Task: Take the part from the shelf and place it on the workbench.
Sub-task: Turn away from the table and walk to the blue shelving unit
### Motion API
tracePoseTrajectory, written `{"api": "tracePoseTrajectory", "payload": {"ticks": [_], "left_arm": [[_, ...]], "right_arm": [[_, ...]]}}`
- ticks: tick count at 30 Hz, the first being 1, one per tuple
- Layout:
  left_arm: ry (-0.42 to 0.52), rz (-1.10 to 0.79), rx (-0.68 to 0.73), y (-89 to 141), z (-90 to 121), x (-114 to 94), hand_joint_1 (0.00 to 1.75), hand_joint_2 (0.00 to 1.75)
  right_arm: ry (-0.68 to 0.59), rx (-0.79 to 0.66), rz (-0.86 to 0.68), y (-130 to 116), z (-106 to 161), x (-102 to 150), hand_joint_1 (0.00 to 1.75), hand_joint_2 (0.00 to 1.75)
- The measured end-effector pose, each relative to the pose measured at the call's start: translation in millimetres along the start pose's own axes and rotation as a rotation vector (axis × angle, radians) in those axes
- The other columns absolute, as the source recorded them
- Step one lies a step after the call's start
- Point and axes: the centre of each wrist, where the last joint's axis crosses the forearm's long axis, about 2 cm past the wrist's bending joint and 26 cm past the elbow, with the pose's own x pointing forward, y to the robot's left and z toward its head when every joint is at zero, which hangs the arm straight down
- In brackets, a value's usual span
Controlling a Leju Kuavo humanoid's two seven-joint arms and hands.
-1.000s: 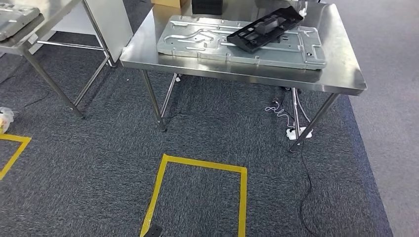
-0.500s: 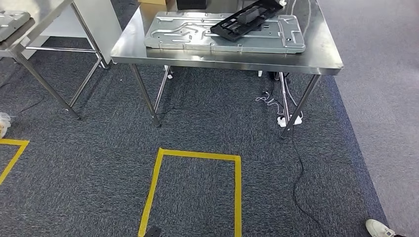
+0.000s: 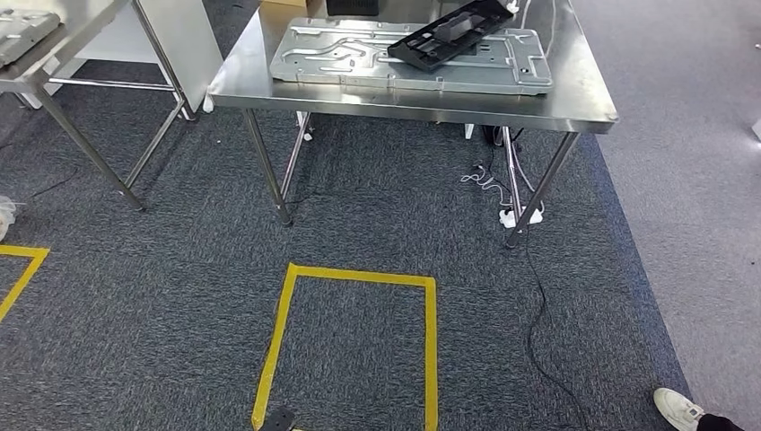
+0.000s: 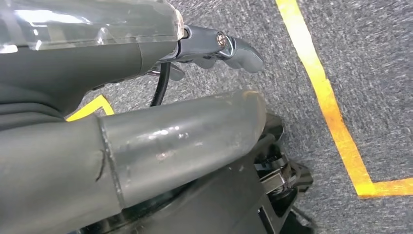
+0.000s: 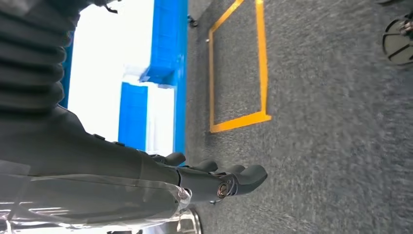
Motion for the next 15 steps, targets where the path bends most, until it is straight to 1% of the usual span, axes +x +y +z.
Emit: {"api": "tracePoseTrajectory", "payload": {"ticks": [9,15], "left_arm": [[0.0,0.0,0.003,-0.9,0.4,-1.3,0.0,0.0],[-0.003,-0.028,-0.016,-3.1,2.2,-9.1,0.0,0.0]], "right_arm": [[-0.001,0.003,-0.022,-0.3,0.1,0.5,0.0,0.0],[-0.002,0.014,-0.034,0.7,-0.2,-1.1,0.0,0.0]]}}
